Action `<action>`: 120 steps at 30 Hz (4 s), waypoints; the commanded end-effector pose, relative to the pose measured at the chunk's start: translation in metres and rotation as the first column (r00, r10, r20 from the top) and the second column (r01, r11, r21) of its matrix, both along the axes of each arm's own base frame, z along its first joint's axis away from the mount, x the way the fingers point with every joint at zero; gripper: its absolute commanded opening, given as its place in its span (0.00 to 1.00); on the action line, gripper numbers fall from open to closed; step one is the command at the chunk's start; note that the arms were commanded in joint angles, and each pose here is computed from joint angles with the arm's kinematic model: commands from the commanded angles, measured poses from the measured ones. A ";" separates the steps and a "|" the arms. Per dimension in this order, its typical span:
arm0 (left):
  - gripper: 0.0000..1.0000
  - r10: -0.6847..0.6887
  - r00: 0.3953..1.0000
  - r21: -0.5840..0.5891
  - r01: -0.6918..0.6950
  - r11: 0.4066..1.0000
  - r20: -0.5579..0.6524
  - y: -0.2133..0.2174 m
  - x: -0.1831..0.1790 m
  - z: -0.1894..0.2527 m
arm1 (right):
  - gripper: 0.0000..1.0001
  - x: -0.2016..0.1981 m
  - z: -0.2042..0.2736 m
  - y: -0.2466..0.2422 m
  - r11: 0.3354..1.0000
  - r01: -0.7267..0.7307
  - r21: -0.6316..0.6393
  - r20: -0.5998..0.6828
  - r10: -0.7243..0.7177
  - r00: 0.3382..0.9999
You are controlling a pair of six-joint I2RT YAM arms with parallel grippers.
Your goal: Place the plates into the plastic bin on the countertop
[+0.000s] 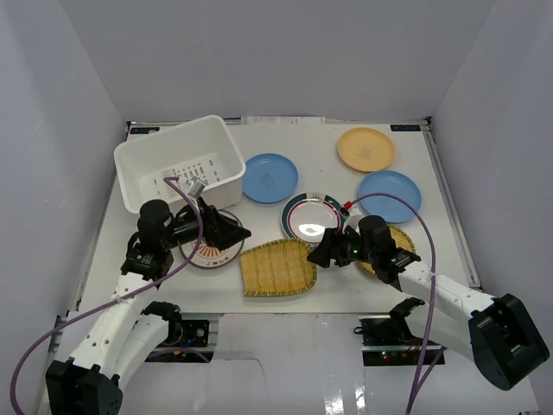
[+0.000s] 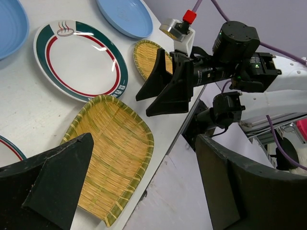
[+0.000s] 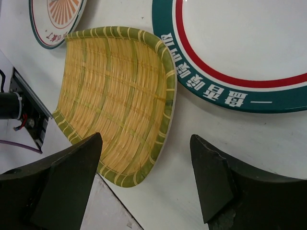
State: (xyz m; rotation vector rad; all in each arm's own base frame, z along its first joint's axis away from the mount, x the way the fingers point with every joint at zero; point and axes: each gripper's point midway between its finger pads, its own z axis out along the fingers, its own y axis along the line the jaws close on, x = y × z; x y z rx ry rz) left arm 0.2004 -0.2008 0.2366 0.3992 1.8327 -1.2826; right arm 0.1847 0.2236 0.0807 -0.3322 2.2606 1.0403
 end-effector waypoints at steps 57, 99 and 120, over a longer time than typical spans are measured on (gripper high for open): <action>0.98 0.412 0.879 -0.223 -0.363 0.905 0.241 0.053 -0.023 0.175 | 0.43 0.223 0.195 0.353 0.981 -0.048 0.190 0.495 -0.054 0.867; 0.77 0.264 0.897 0.293 -0.161 0.943 -0.356 -0.332 0.005 -0.193 | 0.32 0.006 0.240 -0.106 0.906 0.367 0.213 0.567 -0.420 0.709; 0.00 0.201 0.965 0.017 -0.201 0.979 -0.170 -0.232 -0.009 -0.015 | 0.43 -0.017 0.304 -0.112 0.908 0.307 0.287 0.640 -0.420 0.643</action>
